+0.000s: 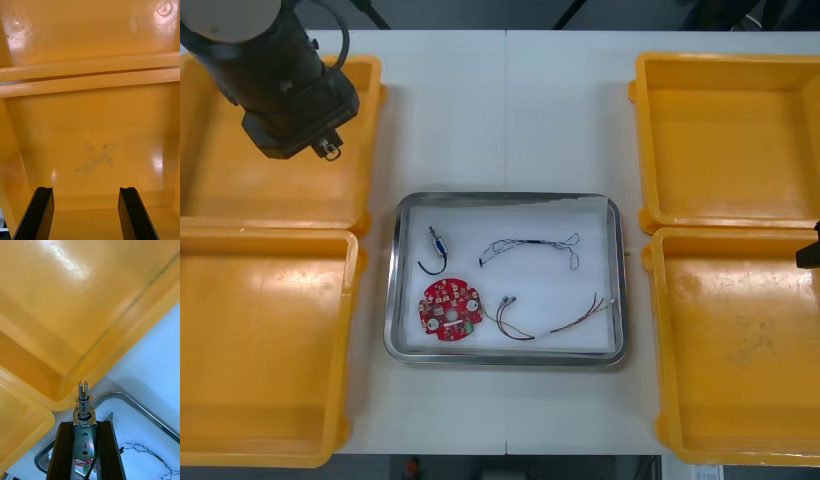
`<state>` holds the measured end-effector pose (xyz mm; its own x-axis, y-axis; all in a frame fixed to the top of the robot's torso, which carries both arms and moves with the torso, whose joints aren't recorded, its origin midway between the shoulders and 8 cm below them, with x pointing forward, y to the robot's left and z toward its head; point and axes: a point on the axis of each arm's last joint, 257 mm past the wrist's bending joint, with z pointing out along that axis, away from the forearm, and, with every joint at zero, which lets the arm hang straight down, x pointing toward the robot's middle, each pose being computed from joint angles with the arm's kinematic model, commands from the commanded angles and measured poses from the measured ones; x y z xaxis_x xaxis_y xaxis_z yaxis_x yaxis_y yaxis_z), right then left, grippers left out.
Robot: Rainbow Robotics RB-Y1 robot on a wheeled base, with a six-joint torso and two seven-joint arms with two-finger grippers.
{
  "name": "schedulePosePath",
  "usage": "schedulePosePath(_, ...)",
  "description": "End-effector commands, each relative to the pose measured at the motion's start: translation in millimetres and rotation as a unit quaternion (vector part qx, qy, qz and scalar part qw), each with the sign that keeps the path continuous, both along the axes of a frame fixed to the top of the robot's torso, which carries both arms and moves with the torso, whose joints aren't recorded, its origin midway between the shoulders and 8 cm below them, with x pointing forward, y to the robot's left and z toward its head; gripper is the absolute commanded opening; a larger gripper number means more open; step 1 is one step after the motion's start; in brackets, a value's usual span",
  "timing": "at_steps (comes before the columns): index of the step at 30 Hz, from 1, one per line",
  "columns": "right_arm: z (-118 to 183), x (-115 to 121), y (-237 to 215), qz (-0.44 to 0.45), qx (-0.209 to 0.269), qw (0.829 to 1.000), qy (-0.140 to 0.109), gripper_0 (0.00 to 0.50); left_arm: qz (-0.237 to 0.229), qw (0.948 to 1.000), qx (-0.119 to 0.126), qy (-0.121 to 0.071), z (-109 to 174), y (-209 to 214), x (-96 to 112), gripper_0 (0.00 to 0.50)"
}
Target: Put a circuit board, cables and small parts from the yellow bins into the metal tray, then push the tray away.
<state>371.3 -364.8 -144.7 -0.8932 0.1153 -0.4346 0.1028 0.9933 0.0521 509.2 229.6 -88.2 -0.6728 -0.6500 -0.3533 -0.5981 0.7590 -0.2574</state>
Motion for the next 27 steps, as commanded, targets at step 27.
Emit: schedulePosePath(27,14.7,-0.5,-14.4,-0.023,-0.016,0.999,-0.017,0.500,-0.055,0.9966,0.036,-0.050,-124.9,-158.3,-25.9,0.000)
